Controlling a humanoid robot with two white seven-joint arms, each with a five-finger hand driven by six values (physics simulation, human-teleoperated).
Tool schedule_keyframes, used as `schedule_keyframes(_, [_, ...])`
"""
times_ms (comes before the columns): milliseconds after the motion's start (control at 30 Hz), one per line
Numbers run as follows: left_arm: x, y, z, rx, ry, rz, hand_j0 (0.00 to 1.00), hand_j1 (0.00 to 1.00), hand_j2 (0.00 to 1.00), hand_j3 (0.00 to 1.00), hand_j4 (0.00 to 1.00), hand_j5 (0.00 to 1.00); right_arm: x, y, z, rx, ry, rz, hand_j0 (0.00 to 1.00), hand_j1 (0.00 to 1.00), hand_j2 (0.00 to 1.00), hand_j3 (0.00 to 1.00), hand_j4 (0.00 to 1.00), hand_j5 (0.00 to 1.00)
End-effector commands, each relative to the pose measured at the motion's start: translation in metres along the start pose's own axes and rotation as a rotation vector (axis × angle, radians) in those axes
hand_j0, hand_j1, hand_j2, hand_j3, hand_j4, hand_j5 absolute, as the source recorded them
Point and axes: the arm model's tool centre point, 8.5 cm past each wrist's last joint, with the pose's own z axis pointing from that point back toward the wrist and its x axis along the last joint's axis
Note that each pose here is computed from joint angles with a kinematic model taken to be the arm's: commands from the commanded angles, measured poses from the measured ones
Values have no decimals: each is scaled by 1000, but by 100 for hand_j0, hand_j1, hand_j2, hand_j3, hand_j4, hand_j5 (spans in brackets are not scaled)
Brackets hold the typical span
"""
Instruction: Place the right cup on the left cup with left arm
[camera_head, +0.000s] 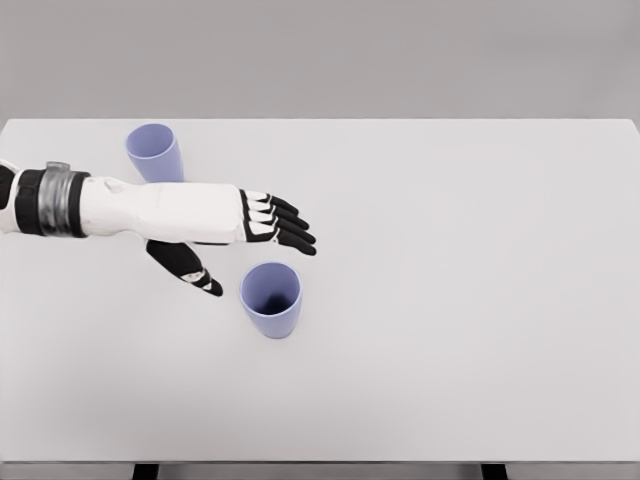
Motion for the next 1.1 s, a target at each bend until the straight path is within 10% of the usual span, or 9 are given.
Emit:
schedule_keyframes(0, [0, 0, -1, 4, -2, 6, 100, 100, 100, 100, 100, 100, -1, 0, 0, 0, 3, -2, 100, 100, 100, 100, 100, 100])
schedule_keyframes(133, [2, 16, 2, -6, 10, -39, 100, 100, 100, 100, 100, 100, -6, 0, 1, -1, 7, -8, 100, 100, 100, 100, 100, 100])
schedule_keyframes(300, [-1, -10, -11, -128, 10, -36, 100, 100, 100, 100, 100, 100, -8, 0, 1, 0, 13, -8, 100, 100, 100, 100, 100, 100])
schedule_keyframes(1067, [-12, -13, -23, -159, 32, -87, 100, 100, 100, 100, 100, 100, -8, 0, 1, 0, 14, -5, 100, 100, 100, 100, 100, 100])
